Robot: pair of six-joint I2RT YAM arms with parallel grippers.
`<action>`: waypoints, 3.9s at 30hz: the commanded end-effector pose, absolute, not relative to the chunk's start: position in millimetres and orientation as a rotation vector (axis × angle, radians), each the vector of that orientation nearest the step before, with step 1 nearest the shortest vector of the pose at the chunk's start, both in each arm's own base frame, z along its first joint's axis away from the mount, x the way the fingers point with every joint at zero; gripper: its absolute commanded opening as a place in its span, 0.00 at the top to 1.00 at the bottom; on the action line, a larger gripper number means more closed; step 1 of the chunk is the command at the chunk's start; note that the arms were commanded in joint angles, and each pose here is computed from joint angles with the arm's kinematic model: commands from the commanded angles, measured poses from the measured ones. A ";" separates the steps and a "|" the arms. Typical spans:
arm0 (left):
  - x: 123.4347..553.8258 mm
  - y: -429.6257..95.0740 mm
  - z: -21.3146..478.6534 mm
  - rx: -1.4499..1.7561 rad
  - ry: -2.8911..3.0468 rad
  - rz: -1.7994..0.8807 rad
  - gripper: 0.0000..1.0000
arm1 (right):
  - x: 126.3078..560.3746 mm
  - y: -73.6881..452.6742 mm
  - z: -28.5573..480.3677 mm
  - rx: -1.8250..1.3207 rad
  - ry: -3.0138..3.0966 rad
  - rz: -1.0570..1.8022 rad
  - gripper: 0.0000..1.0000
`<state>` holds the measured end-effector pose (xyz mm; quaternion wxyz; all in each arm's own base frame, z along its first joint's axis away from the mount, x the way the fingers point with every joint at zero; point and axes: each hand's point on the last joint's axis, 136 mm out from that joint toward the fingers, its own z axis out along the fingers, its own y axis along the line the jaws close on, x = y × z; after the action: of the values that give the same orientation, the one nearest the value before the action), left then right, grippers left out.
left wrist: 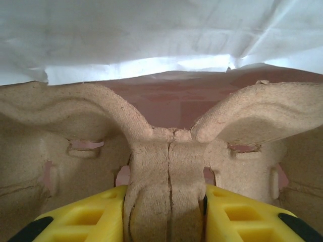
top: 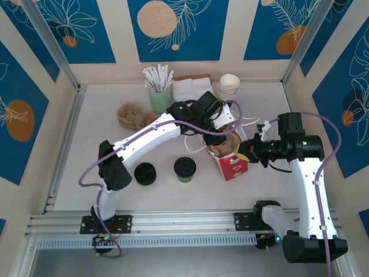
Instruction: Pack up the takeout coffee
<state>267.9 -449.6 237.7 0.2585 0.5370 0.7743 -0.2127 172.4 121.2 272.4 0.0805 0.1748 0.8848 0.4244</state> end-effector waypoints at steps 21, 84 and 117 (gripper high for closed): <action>267.5 -470.2 216.7 1.523 2.094 -0.606 0.63 | 185.2 67.4 300.4 0.423 2.529 0.753 0.58; 271.7 -493.2 173.4 1.563 2.117 -0.749 0.62 | 243.4 43.2 248.2 0.450 2.534 0.321 0.89; 264.6 -500.8 127.0 1.655 2.174 -0.713 0.62 | 244.0 32.7 253.4 0.426 2.520 0.171 0.93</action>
<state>272.1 -501.7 140.6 0.1810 0.5678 0.7606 -0.2576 245.3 38.9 251.3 0.2842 0.1506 0.9433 0.0819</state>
